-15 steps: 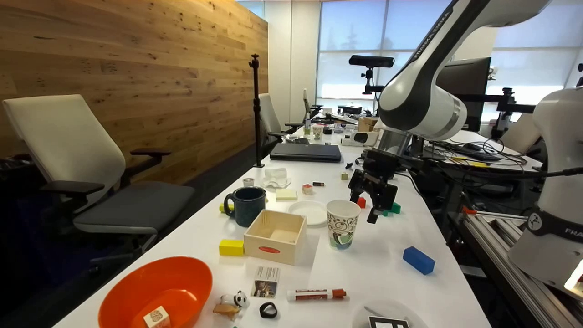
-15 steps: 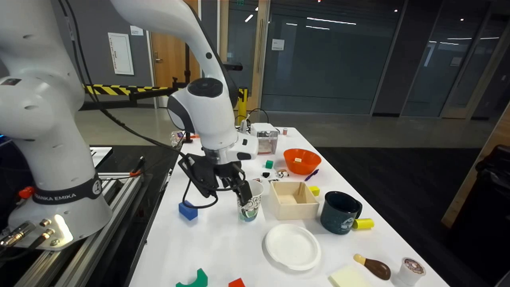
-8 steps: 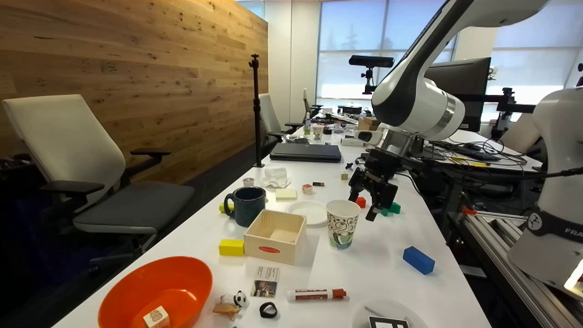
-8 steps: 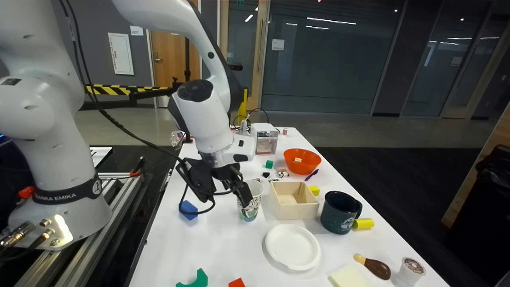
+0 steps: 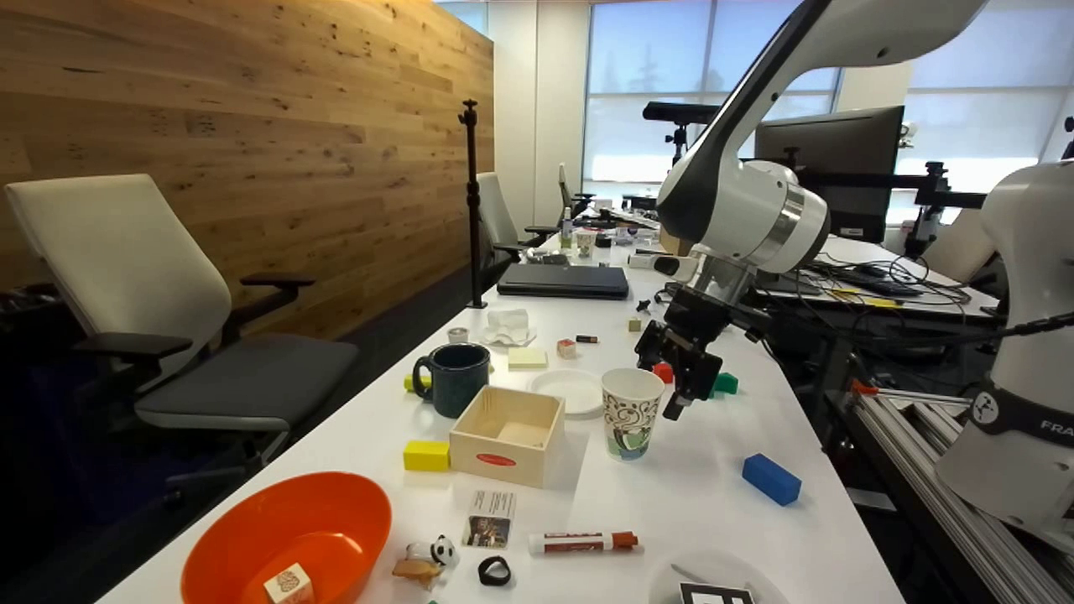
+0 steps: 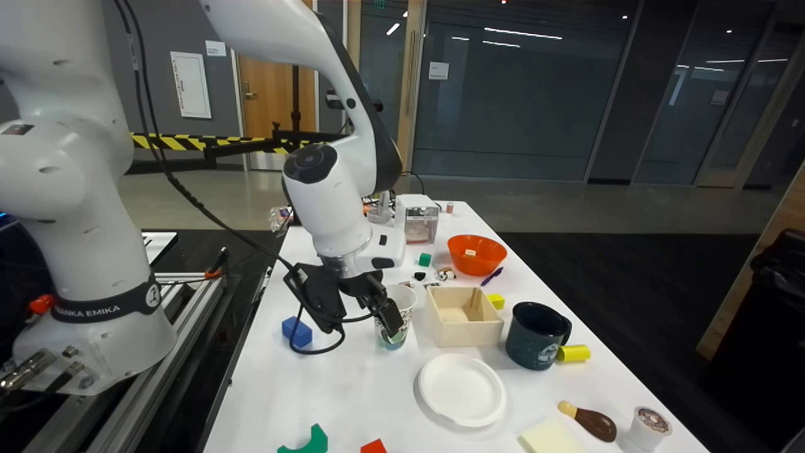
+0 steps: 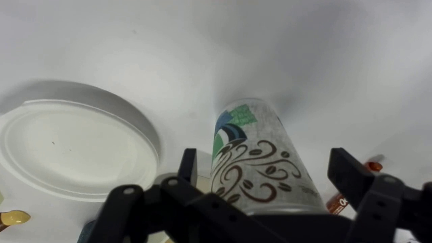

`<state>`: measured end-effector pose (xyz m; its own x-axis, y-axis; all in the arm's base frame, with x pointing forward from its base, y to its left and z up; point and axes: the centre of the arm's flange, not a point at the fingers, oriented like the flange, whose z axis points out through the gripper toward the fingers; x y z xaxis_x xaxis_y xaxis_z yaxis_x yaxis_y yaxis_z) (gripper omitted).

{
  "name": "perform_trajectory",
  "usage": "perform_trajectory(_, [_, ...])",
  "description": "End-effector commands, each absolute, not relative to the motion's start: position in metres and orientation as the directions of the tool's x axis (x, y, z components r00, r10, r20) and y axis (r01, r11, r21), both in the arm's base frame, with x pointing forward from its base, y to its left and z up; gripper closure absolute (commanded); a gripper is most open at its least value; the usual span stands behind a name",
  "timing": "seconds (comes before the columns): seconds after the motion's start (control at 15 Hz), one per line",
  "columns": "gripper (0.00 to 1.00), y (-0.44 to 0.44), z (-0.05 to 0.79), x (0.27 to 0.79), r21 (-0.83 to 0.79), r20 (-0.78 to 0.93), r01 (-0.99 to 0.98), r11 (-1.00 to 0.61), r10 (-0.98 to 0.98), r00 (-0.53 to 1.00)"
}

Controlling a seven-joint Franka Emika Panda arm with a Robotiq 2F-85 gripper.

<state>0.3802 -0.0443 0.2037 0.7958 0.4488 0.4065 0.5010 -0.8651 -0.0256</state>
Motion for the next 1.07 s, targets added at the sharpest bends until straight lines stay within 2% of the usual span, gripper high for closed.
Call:
perform_trajectory(0.0, [0.00,-0.037,0.171,0.391,-0.016,0.433,0.507,-0.862,0.451,0.780])
perform_trajectory(0.47, [0.00,-0.025,0.163,0.407,0.001,0.472,0.522,-0.853,0.461,0.752])
perform_trajectory(0.53, [0.25,-0.025,0.162,0.408,0.004,0.478,0.523,-0.852,0.461,0.747])
perform_trajectory(0.6, [0.28,-0.025,0.161,0.409,0.004,0.480,0.526,-0.850,0.463,0.745])
perform_trajectory(0.87, [0.57,-0.023,0.155,0.411,-0.008,0.487,0.538,-0.843,0.467,0.738])
perform_trajectory(1.0, [0.67,-0.023,0.153,0.413,-0.015,0.490,0.536,-0.844,0.461,0.740])
